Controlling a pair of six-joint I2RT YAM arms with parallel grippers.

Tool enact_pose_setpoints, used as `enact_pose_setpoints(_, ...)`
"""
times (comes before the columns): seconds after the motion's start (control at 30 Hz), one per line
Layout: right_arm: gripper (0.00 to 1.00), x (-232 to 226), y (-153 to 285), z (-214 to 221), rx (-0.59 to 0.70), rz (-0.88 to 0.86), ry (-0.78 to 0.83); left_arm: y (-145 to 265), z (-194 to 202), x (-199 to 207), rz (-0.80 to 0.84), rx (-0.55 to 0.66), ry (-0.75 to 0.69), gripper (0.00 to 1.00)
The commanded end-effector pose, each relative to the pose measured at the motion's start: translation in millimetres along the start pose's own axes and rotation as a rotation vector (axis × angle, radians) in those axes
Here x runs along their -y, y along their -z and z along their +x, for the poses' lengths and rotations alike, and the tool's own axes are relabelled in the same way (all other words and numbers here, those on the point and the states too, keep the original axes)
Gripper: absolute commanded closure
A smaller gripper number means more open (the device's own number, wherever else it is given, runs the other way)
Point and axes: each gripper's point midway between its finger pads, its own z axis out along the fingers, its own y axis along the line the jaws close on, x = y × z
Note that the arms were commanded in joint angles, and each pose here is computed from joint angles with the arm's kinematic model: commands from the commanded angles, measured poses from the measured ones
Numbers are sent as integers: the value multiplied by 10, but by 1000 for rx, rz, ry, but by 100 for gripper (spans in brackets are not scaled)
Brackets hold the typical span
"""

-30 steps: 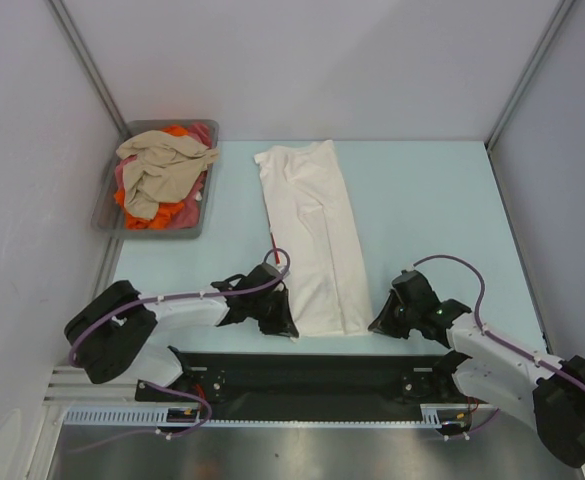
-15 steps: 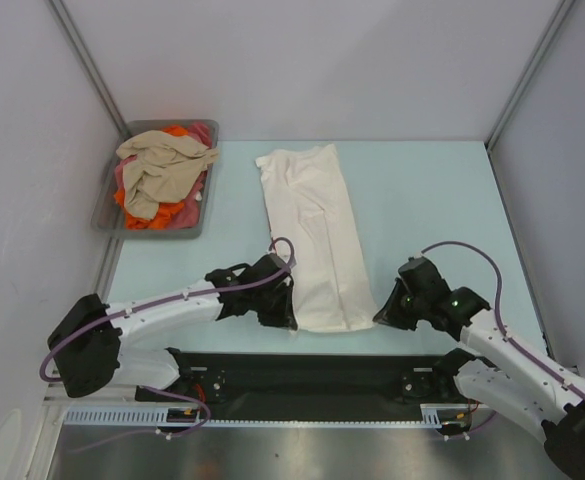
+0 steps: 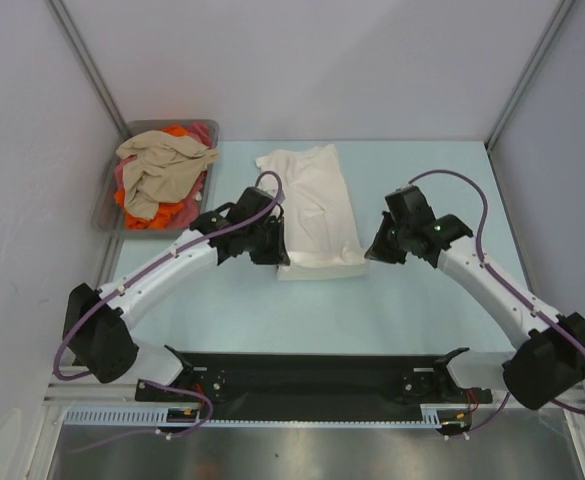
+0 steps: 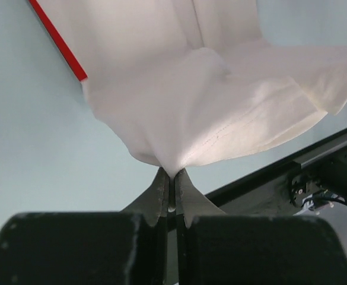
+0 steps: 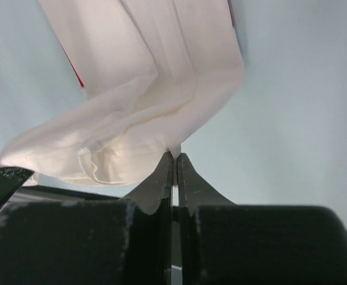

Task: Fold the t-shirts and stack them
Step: Fold the tshirt

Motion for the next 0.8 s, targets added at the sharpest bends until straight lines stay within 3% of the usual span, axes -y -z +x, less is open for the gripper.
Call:
enact_pose_setpoints(0.0, 100, -123, -40, -362, 57, -1, 53, 52, -268, -68, -24, 23, -55, 96)
enact_pose_setpoints(0.23, 100, -385, -367, -843, 47, -35, 71, -141, -651, -306, -60, 21, 10, 98)
enact_pose_setpoints(0.77, 100, -432, -1317, -1324, -41, 9, 98, -721, -1147, -814, -91, -30, 91, 100)
